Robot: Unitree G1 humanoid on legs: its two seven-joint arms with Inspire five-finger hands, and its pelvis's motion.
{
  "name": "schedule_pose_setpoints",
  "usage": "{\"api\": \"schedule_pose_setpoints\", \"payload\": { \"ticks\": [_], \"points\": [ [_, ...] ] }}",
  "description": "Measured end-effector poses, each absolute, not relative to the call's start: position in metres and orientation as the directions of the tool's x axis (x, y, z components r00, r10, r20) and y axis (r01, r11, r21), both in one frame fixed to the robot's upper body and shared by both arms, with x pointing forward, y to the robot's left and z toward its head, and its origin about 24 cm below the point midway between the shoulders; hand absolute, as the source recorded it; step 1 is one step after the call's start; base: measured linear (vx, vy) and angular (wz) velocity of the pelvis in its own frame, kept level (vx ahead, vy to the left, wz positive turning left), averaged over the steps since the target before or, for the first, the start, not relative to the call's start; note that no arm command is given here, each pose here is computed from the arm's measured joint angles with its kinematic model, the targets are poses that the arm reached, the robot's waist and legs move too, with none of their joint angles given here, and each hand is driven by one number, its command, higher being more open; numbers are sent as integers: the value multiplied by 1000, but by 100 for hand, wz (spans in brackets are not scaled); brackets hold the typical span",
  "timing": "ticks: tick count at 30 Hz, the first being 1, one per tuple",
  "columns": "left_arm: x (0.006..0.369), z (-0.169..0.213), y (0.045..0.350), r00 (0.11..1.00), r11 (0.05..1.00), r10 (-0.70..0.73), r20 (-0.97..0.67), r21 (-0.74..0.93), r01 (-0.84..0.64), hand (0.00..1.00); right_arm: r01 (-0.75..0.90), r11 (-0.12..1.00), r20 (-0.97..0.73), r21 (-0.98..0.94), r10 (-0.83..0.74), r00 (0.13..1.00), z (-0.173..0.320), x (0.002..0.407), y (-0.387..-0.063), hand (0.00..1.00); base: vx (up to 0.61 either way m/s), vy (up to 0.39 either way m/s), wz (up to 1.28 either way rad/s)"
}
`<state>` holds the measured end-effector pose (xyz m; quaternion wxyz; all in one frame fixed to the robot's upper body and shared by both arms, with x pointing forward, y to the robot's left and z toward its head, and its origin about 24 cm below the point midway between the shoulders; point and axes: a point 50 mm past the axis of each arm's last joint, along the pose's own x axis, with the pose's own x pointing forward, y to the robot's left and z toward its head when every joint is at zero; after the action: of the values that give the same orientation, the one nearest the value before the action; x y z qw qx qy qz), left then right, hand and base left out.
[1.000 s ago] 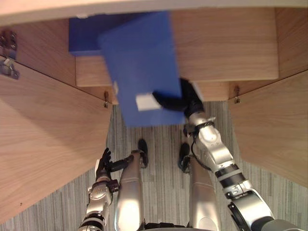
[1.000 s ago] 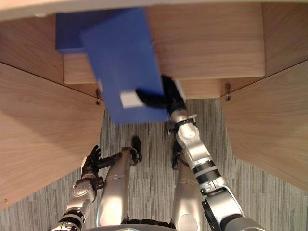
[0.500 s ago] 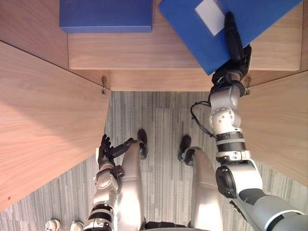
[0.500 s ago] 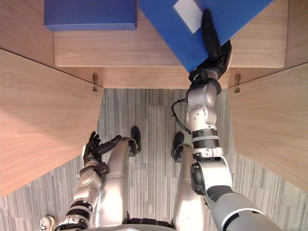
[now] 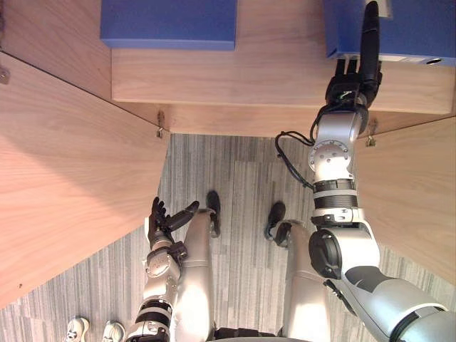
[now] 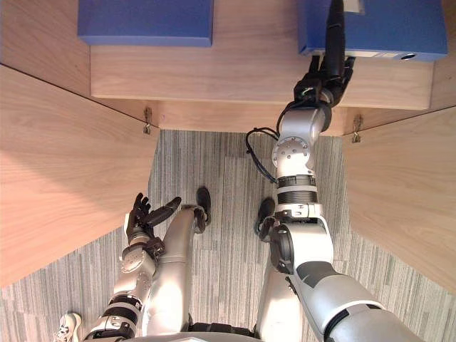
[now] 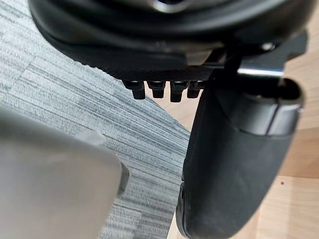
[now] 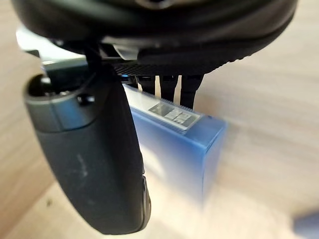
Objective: Walk over to the cabinet, pick up the folder, carry it to the office cabinet, place the folder inside the office cabinet, then close the office cabinet door
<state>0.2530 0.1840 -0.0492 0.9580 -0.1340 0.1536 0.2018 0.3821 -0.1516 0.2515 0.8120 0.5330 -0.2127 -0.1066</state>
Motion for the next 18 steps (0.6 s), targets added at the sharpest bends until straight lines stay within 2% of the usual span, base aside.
{"api": "schedule_pose_setpoints", "payload": {
  "ticks": [3, 7, 11, 12, 18],
  "points": [
    [253, -50, 183, 872, 881, 337, -355, -208, -425, 100, -153, 551, 341, 821, -258, 904, 259, 383, -129, 100, 10, -26, -4],
    [251, -54, 181, 874, 889, 319, -367, -204, -410, 100, -160, 678, 349, 717, -151, 925, 249, 390, -118, 100, 13, -11, -2],
    [250, -57, 180, 877, 897, 303, -373, -199, -394, 100, -138, 865, 337, 483, -38, 941, 233, 397, -114, 100, 0, 0, 0],
    [250, -57, 181, 877, 898, 300, -375, -198, -392, 100, -138, 895, 326, 424, -8, 945, 228, 399, -113, 0, 0, 0, 0],
    [250, -61, 183, 875, 903, 289, -388, -193, -384, 100, -82, 996, 271, 43, 68, 960, 207, 405, -123, 0, -17, -15, -1]
  ]
}}
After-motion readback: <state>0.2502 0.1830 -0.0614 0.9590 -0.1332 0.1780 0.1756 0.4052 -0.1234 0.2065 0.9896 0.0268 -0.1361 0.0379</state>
